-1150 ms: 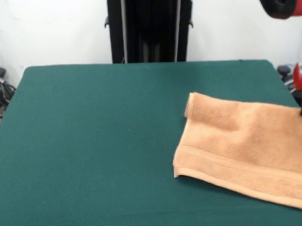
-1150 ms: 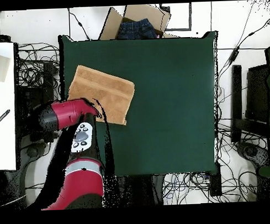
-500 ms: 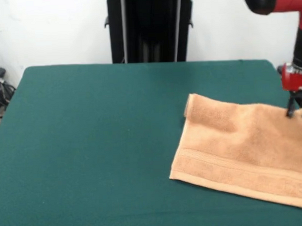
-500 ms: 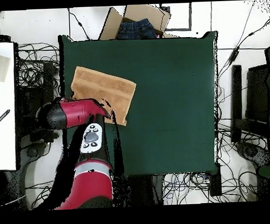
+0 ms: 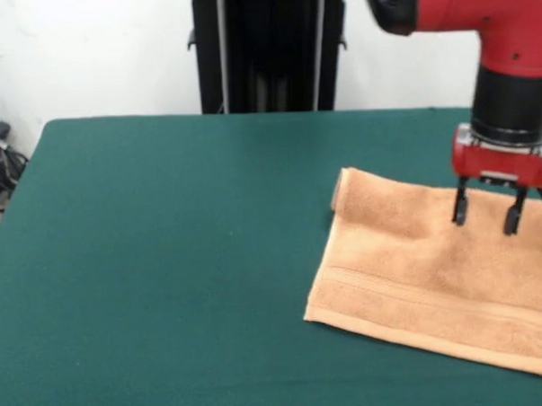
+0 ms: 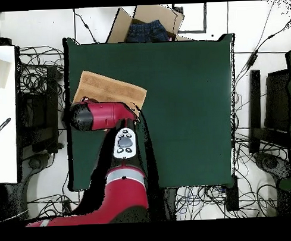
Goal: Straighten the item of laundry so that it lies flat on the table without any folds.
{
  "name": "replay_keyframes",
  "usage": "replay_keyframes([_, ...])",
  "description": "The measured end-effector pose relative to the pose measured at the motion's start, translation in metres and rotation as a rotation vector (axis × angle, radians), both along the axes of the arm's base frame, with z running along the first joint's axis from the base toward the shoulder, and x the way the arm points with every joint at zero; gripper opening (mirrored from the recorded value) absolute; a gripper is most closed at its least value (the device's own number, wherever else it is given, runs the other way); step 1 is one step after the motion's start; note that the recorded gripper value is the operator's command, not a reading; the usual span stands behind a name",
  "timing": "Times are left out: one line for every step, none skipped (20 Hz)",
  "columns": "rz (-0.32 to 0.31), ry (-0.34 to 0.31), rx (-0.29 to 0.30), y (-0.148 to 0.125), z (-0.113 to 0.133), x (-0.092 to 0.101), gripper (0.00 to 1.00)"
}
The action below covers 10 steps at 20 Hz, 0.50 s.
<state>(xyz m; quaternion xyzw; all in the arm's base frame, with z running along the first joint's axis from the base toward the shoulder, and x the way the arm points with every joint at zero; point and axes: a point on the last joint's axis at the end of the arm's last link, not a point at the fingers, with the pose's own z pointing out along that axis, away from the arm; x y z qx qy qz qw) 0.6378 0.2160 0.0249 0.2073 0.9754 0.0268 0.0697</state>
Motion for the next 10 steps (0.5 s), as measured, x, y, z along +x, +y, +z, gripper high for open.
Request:
replay_keyframes([-0.007,0.000,0.000,-0.005,0.000,0.001,1.00])
replay_keyframes([-0.013,0.001,0.000,-0.009,0.000,0.003,1.00])
replay_keyframes([-0.020,0.001,0.000,-0.013,0.000,0.004,1.00])
replay_keyframes([-0.026,0.001,0.001,-0.017,0.000,0.005,1.00])
replay_keyframes([-0.032,0.001,0.001,-0.020,0.000,0.007,1.00])
replay_keyframes([-0.038,0.001,0.002,-0.024,0.000,0.008,1.00])
replay_keyframes([-0.041,0.001,0.003,-0.026,0.000,0.008,1.00])
replay_keyframes([-0.045,0.001,0.004,-0.028,0.000,0.009,1.00])
replay_keyframes([-0.049,0.001,0.006,-0.030,0.000,0.010,1.00])
replay_keyframes([-0.053,0.001,0.008,-0.033,0.000,0.011,1.00])
